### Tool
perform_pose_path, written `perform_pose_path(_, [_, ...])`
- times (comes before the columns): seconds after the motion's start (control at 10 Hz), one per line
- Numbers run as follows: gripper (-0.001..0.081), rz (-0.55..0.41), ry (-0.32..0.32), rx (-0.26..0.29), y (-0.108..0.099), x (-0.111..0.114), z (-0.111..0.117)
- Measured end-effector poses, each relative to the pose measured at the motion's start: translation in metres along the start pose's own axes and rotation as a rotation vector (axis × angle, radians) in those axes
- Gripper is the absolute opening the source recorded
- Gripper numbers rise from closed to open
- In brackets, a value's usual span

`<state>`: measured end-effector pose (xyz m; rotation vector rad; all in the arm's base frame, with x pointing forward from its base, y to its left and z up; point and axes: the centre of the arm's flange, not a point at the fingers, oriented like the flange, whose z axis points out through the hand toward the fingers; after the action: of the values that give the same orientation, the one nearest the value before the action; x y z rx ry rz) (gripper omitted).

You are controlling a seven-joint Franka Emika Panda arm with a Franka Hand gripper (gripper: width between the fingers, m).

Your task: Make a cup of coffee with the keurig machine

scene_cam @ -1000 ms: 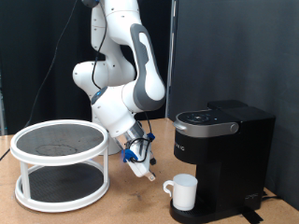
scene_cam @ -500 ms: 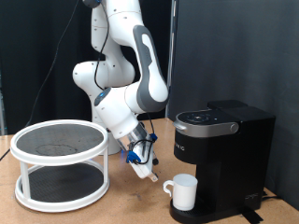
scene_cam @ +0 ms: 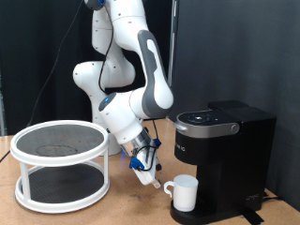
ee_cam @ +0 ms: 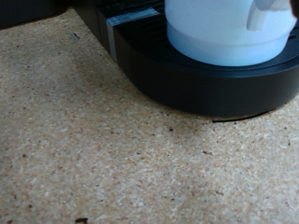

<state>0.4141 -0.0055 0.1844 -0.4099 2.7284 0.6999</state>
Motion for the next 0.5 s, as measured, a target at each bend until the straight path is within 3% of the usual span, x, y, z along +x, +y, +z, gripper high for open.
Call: perform_pose_path(0.5, [0.0734,-0.008,-0.010,-0.042,0.0026,-0.0133,0.0073])
